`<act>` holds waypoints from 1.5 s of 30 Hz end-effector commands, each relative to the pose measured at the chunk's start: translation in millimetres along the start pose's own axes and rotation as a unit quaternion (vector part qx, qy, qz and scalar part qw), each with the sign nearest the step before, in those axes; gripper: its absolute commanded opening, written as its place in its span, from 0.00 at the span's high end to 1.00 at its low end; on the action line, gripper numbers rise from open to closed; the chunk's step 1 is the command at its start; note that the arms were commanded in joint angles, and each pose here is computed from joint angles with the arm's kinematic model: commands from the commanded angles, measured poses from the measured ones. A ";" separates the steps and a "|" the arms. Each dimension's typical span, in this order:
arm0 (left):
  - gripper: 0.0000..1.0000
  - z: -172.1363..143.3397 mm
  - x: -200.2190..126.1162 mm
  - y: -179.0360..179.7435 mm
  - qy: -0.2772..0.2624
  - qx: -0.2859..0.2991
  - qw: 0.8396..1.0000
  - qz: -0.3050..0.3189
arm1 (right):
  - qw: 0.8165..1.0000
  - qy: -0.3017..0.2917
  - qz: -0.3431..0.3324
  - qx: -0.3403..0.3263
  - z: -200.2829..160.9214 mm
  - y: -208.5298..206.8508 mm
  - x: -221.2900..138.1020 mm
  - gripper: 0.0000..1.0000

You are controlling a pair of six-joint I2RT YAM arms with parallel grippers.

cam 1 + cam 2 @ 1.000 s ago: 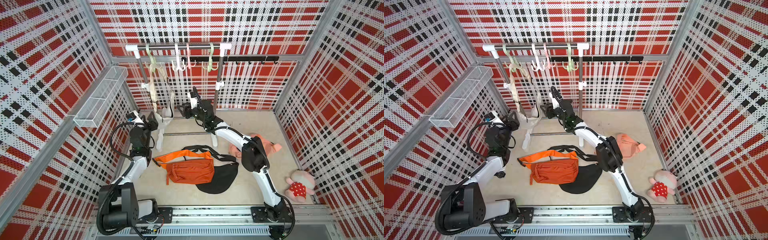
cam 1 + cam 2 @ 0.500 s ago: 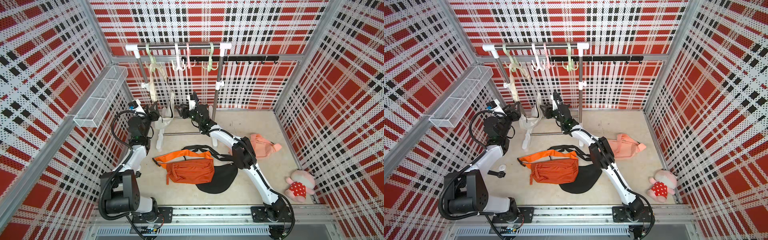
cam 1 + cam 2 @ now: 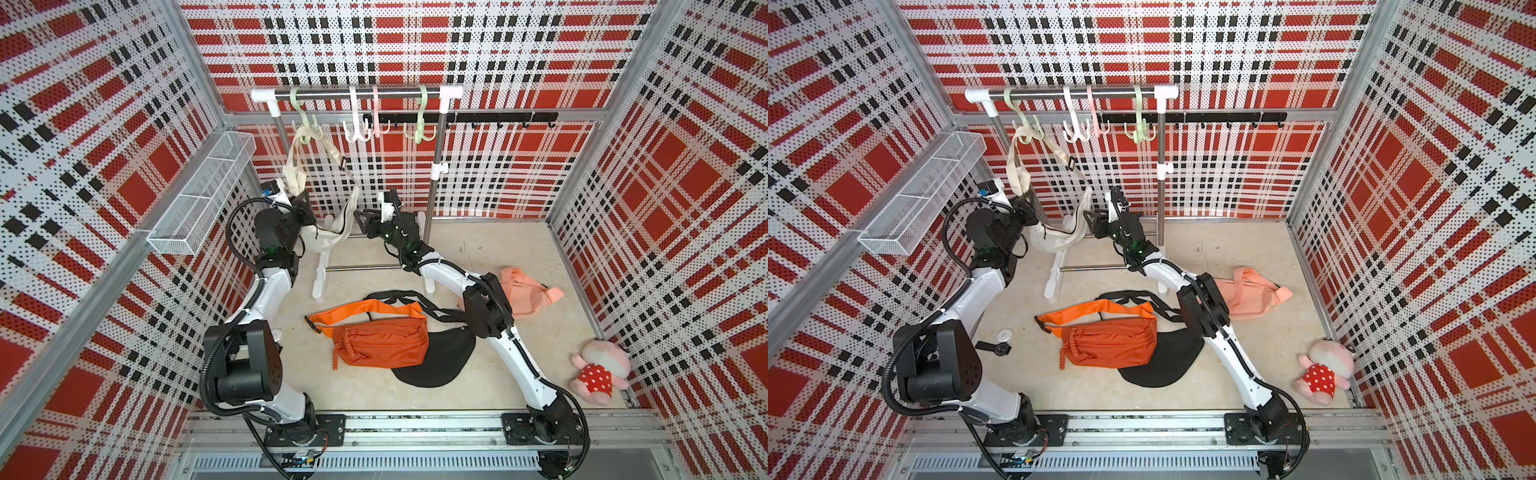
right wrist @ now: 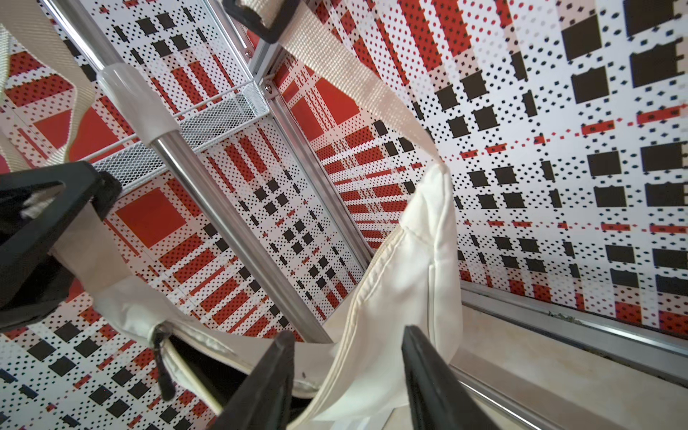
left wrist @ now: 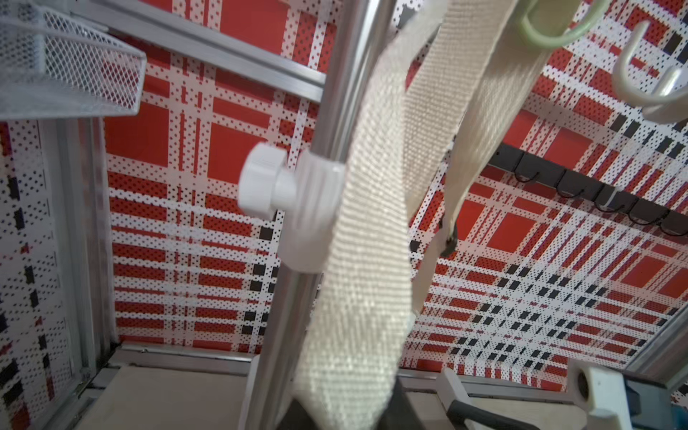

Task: Take the bag off the hook
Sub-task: Pick up the bag from the hook.

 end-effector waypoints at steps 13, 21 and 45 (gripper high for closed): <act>1.00 47.5 -49.2 -23.4 -0.041 0.047 0.992 -0.108 | 0.991 -0.107 0.068 -0.036 47.3 31.1 -9.5 0.39; 1.00 59.1 -51.1 -24.6 -0.058 0.037 0.990 -0.124 | 0.993 -0.078 0.066 -0.065 27.4 15.9 -6.5 0.39; 1.00 122.4 -65.0 -57.0 -0.122 0.042 0.968 -0.217 | 0.987 -0.114 0.071 -0.086 -4.0 -18.4 -0.8 0.35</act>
Point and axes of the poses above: each gripper's point midway between its finger pads, its own x axis out along the fingers, its own y axis along the line the jaws close on, z = x × y, the point moved 6 cm from there along -x, back along the fingers, and after that the axes turned 11 degrees about x, right-handed, at the moved point
